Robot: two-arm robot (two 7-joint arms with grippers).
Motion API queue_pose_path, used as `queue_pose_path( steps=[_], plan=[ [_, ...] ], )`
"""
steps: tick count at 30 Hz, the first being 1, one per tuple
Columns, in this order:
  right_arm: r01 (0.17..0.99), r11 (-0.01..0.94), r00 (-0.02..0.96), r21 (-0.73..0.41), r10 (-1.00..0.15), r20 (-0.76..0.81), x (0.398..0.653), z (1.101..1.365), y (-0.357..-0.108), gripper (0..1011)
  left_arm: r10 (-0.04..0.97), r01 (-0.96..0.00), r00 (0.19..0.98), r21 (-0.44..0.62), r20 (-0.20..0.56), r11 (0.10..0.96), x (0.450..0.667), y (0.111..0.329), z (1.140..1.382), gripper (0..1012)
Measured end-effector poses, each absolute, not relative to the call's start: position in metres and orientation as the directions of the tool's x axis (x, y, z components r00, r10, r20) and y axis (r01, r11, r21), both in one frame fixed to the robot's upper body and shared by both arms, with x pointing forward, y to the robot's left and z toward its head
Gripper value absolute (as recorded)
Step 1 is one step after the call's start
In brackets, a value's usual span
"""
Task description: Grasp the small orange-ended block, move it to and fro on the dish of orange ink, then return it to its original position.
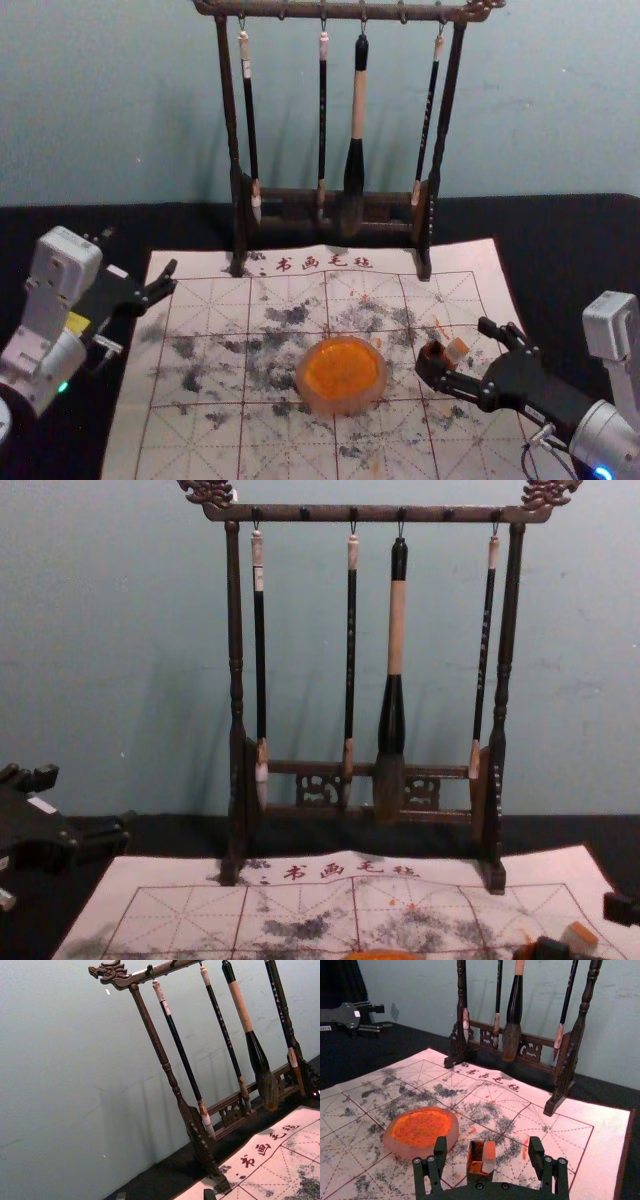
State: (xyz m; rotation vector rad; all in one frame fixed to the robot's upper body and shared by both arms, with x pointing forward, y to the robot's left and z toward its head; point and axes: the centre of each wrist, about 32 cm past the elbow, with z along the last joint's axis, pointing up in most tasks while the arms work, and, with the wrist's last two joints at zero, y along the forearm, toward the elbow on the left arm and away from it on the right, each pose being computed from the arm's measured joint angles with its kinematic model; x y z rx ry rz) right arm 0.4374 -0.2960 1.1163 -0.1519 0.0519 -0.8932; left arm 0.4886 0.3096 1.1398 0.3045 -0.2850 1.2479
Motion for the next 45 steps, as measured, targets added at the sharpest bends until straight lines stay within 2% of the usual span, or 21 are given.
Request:
queue_pose_path(
  steps=[41, 45],
  plan=[
    [0.763, 0.621, 0.630, -0.181, -0.776, -0.007, 0.4459, 1.1124, -0.2958, 1002, 0.880, -0.955, 0.292, 0.070, 0.374, 0.287, 0.4886, 0.3097, 1.1398, 1001],
    [0.762, 0.621, 0.631, -0.180, -0.776, -0.007, 0.4458, 1.1124, -0.2958, 943, 0.880, -0.955, 0.292, 0.070, 0.374, 0.287, 0.4886, 0.3097, 1.1398, 1001]
  ],
)
